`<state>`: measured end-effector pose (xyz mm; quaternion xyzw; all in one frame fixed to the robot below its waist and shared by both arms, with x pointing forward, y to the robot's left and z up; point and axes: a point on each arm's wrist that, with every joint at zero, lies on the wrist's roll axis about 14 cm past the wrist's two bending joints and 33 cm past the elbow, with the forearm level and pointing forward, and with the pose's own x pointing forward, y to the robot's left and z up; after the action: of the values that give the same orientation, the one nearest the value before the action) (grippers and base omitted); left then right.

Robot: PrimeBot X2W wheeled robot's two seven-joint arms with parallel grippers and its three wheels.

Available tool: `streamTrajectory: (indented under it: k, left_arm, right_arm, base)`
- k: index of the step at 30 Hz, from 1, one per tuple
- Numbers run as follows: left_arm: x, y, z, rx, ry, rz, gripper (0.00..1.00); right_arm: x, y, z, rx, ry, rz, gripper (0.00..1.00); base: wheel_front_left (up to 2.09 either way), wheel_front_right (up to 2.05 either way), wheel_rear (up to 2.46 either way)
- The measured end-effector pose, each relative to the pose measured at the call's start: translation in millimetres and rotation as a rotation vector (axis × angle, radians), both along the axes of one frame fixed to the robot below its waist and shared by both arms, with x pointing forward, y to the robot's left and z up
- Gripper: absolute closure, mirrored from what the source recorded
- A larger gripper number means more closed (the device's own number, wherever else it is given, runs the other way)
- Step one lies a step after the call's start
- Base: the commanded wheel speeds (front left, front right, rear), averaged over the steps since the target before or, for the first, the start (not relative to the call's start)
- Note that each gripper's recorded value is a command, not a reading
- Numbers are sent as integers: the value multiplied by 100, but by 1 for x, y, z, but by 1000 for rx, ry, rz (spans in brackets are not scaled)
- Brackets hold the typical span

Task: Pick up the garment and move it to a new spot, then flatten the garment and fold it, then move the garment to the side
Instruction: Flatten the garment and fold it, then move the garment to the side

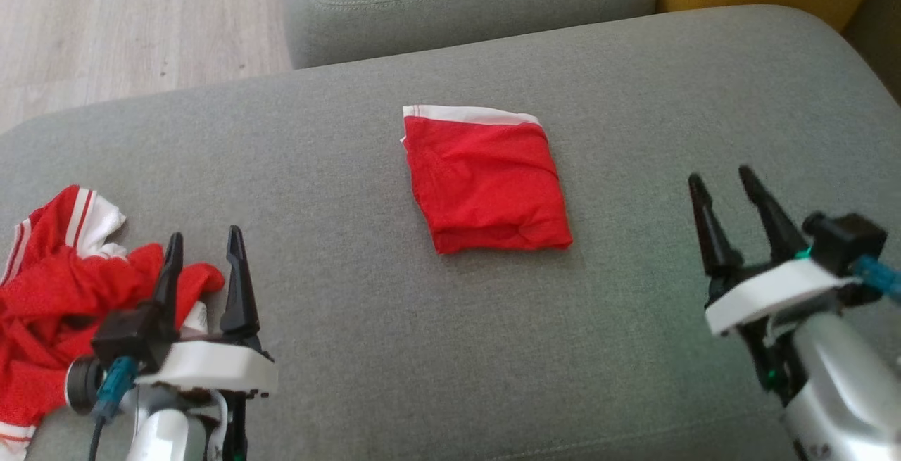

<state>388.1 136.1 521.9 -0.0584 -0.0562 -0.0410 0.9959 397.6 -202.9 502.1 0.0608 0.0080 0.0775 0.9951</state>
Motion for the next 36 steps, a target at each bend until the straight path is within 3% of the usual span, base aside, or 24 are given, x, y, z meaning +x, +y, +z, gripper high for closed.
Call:
streamTrajectory:
  k: [19, 24, 30, 36]
  left_arm:
    - [-6, 18, -7, 26, 19, 45, 0]
    - [-8, 20, -13, 25, 36, 53, 0]
    - [-5, 24, -19, 10, 54, 70, 0]
    - [-3, 41, -23, 12, 67, 120, 0]
  right_arm:
    - [3, 19, -10, -35, 42, 33, 0]
    - [13, 42, -31, -25, 181, 104, 0]
    - [59, 75, -24, -47, 283, 208, 0]
    - [94, 80, -42, -56, 466, 219, 0]
  base:
    - [0, 0, 0]
    - [0, 0, 0]
    - [0, 0, 0]
    - [0, 0, 0]
